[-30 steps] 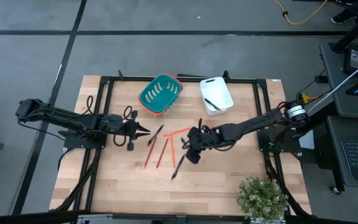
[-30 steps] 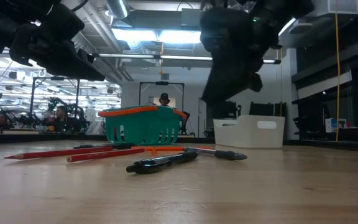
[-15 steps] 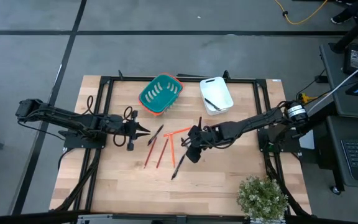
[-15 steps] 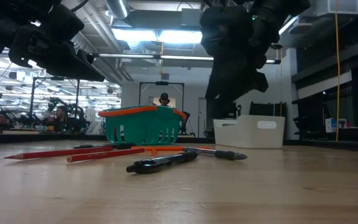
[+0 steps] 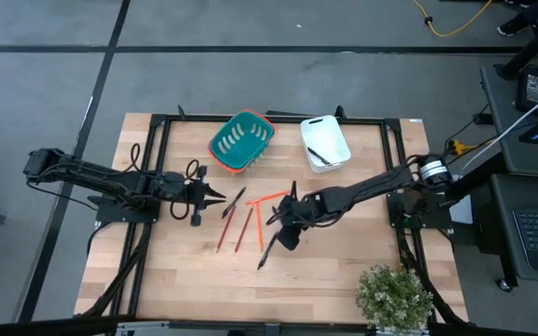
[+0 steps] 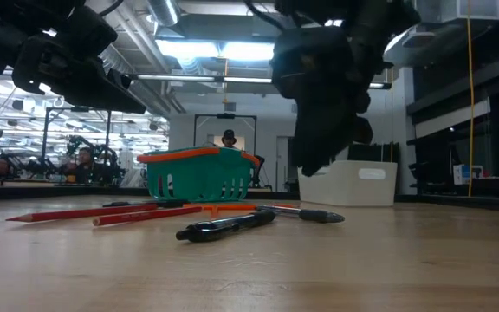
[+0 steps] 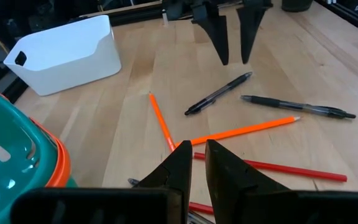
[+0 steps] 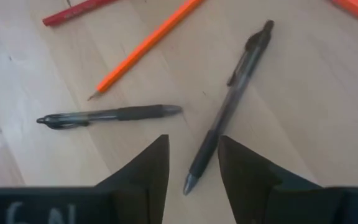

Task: Sort pens & pencils
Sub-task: Put the black pen into the white bin

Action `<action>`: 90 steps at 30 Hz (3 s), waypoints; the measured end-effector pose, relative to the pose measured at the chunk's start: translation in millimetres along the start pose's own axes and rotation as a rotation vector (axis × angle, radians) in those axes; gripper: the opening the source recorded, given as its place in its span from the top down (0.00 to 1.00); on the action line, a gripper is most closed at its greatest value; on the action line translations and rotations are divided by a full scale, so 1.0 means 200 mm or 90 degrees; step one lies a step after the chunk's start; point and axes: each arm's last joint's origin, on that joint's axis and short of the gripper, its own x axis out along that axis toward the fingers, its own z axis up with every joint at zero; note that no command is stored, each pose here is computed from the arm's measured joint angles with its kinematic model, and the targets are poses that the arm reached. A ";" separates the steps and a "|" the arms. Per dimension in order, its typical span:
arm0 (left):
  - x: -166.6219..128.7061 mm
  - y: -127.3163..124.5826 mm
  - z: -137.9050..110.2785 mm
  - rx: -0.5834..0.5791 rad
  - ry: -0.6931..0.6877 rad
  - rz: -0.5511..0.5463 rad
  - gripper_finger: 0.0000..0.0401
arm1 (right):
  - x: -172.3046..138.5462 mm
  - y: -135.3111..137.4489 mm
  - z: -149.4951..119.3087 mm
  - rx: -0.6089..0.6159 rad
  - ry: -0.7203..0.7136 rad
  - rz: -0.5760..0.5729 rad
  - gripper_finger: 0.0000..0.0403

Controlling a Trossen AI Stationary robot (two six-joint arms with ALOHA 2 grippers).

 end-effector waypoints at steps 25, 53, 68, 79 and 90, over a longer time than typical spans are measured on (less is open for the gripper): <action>0.00 0.00 -0.01 -0.001 0.019 -0.002 0.90 | 0.14 0.05 0.08 -0.057 0.054 -0.129 0.66; 0.00 0.00 -0.02 -0.001 0.027 -0.003 0.90 | 0.31 0.01 0.06 -0.086 0.077 -0.160 0.66; 0.00 0.00 -0.02 -0.002 0.028 -0.003 0.90 | 0.32 -0.01 0.05 -0.099 0.120 -0.165 0.94; 0.00 0.00 -0.02 -0.003 0.028 -0.003 0.90 | 0.30 -0.02 0.06 -0.119 0.122 -0.156 0.94; 0.00 0.00 -0.02 -0.003 0.028 -0.003 0.90 | 0.13 0.01 0.09 -0.142 0.092 -0.127 0.94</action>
